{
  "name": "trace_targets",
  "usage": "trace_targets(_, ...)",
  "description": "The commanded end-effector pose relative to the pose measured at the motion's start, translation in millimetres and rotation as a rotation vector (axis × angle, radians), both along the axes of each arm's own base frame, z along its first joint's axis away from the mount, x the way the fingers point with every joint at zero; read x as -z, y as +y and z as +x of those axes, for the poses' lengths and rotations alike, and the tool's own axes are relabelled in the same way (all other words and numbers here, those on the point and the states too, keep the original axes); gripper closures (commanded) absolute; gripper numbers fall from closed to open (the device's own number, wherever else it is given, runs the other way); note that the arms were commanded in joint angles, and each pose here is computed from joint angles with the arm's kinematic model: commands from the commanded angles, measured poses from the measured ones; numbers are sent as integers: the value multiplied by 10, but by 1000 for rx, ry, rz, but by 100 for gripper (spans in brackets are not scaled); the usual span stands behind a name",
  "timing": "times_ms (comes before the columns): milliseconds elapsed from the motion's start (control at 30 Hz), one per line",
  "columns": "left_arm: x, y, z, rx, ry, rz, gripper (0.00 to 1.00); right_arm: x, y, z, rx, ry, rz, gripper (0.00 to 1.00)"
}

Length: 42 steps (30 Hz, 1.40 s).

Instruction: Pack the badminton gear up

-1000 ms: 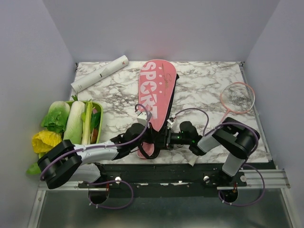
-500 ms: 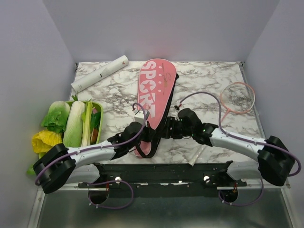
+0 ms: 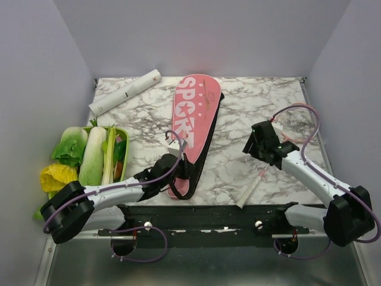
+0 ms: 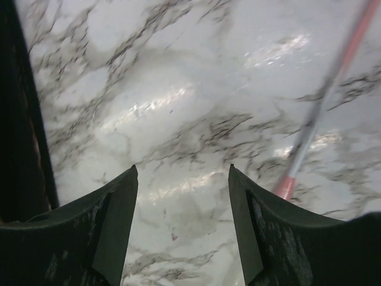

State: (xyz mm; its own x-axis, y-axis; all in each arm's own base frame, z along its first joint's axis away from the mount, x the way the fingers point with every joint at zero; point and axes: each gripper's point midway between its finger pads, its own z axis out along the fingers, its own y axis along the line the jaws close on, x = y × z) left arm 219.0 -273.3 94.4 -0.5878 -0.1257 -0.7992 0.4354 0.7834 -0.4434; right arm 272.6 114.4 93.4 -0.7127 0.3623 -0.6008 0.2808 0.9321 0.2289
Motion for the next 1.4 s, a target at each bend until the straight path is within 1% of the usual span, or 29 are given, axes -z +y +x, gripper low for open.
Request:
trace_targets(0, -160, -73, -38, 27, -14, -84, 100, -69, -606, 138, 188, 2, -114, 29)
trace_targets(333, -216, -47, -48, 31, -31, -84, 100, 282, -1221, 156, 429, 127, -135, 29)
trace_targets(433, -220, -39, -56, 34, -36, -85, 100, 393, -1322, 186, 440, 163, -123, 30)
trace_targets(533, -224, -49, -58, 39, -39, -89, 100, 490, -1397, 200, 444, 194, -143, 30)
trace_targets(800, -221, -94, -27, 50, -47, -84, 100, 741, -1303, 333, 363, 257, -112, 34)
trace_targets(900, -196, -103, -29, 52, -41, -82, 100, 830, -1257, 347, 347, 279, -94, 43)
trace_targets(1000, -167, -99, -36, 52, -35, -78, 100, 812, -1246, 379, 334, 266, -88, 58)
trace_targets(1033, -150, -91, -41, 53, -33, -74, 100, 818, -1242, 369, 330, 270, -87, 72)
trace_targets(1100, -141, -83, -34, 47, -32, -71, 100, 809, -1243, 371, 326, 268, -89, 84)
trace_targets(1133, -137, -78, -31, 46, -34, -69, 100, 816, -1241, 359, 325, 268, -88, 94)
trace_targets(1167, -132, -73, -34, 45, -33, -66, 100, 813, -1228, 351, 315, 268, -86, 99)
trace_targets(1300, -143, -60, -19, 39, -35, -60, 100, 763, -1165, 354, 268, 242, -61, 100)
trace_targets(1333, -173, -71, -6, 38, -39, -62, 100, 633, -1142, 396, 258, 191, -48, 99)
trace_targets(1367, -189, -73, -3, 39, -42, -61, 100, 622, -1089, 353, 234, 184, -30, 99)
